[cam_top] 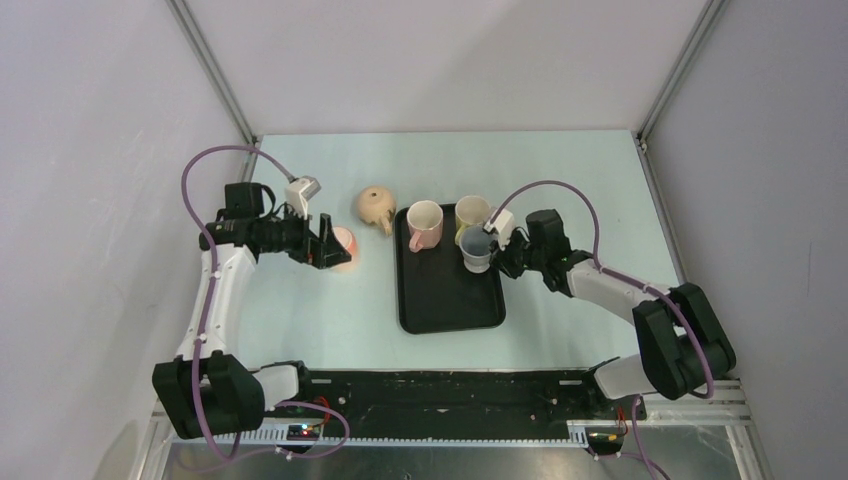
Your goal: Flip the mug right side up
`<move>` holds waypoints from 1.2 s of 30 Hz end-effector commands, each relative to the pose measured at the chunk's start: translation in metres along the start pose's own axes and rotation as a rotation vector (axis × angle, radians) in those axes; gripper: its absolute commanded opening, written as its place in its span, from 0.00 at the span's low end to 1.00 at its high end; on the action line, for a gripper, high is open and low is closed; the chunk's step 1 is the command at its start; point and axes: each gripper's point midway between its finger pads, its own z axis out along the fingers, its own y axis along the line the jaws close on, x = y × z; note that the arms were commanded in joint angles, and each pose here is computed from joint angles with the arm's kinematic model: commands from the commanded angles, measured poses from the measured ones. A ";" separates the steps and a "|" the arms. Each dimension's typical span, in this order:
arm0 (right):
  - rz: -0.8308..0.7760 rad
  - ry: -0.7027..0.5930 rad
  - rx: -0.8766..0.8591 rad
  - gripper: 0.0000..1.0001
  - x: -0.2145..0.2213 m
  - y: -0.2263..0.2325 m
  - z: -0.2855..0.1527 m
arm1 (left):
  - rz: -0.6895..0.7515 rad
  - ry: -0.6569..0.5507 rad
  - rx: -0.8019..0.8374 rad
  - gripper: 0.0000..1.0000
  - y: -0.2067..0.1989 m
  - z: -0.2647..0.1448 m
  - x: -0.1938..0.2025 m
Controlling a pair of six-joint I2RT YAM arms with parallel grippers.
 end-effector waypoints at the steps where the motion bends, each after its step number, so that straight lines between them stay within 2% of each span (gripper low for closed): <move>1: -0.050 -0.159 0.082 0.00 -0.059 -0.027 0.000 | 0.055 -0.030 -0.052 1.00 0.010 -0.005 -0.009; 9: -0.044 -0.131 0.079 0.00 -0.058 -0.032 0.006 | 0.050 -0.034 -0.072 1.00 0.012 -0.007 -0.011; 17: -0.048 -0.024 0.054 0.00 -0.035 -0.026 0.005 | 0.057 -0.011 -0.153 1.00 0.026 -0.010 -0.008; 30: -0.090 0.052 -0.058 0.00 -0.015 0.001 0.006 | 0.066 -0.001 -0.167 1.00 0.028 -0.010 -0.004; 31: -0.093 0.058 -0.060 0.01 -0.014 0.002 0.007 | 0.067 0.001 -0.171 1.00 0.029 -0.010 -0.003; 35: -0.100 0.071 -0.065 0.20 -0.011 0.005 0.008 | 0.071 0.013 -0.187 1.00 0.033 -0.010 -0.001; 36: -0.102 0.072 -0.066 0.28 -0.011 0.005 0.008 | 0.068 0.020 -0.193 1.00 0.035 -0.010 0.001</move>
